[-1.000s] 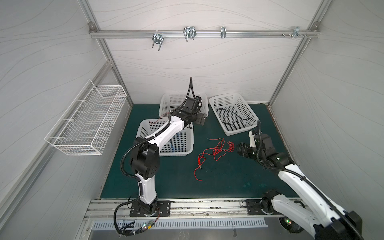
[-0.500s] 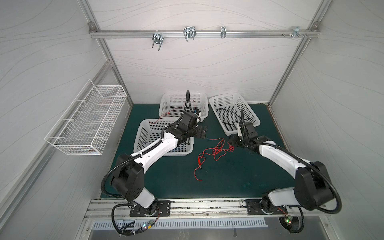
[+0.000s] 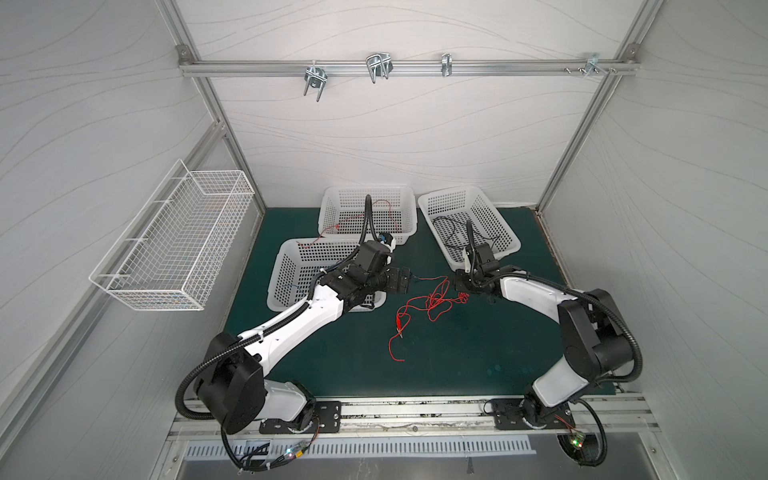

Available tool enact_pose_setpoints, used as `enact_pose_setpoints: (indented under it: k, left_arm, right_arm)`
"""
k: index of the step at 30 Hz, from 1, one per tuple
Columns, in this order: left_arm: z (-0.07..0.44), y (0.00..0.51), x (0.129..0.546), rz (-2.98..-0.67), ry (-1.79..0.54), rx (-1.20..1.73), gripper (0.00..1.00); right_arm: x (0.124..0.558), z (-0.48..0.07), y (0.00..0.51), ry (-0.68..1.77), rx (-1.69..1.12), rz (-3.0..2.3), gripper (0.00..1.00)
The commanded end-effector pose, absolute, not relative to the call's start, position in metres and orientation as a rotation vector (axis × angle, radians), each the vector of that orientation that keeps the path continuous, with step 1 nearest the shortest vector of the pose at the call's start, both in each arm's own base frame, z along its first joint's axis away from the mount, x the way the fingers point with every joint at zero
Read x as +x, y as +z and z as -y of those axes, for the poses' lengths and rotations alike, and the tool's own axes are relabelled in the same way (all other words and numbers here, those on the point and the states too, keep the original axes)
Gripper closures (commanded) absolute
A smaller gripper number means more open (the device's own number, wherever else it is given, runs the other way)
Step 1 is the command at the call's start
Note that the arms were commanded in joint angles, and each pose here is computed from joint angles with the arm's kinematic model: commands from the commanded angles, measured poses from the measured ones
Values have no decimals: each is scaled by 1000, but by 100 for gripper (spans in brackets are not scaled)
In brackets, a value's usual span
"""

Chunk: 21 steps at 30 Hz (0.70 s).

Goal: Untangle the cables
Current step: 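Grasp and lift a strand of the red tangle with the right gripper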

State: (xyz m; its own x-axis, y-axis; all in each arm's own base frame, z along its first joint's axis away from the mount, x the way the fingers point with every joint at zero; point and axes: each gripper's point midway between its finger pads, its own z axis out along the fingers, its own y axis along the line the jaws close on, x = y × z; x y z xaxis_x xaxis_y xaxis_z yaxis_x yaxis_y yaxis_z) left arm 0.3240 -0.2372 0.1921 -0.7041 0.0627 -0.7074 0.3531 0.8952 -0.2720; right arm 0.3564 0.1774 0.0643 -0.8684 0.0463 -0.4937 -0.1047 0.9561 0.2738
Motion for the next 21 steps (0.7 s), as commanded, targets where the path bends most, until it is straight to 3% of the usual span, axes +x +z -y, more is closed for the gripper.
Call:
enact_pose_setpoints:
  k: [1,4,10,21]
  left_arm:
    - [236,203,325,-2291,-516,268,4]
    - [239,203,324,-2296,-530,275,4]
    - [253,206,325,-2284,-588,313,3]
    - [282,208,331,-2254,-600,432,3]
  right_arm:
    - [359,-179,63,367,-50,-2576,88]
    - [359,-177,74,338,-53,-2550,100]
    - [355,-170,130,265,-127,-2417,100]
    - [315,-178,257,395,-345,-2065,100]
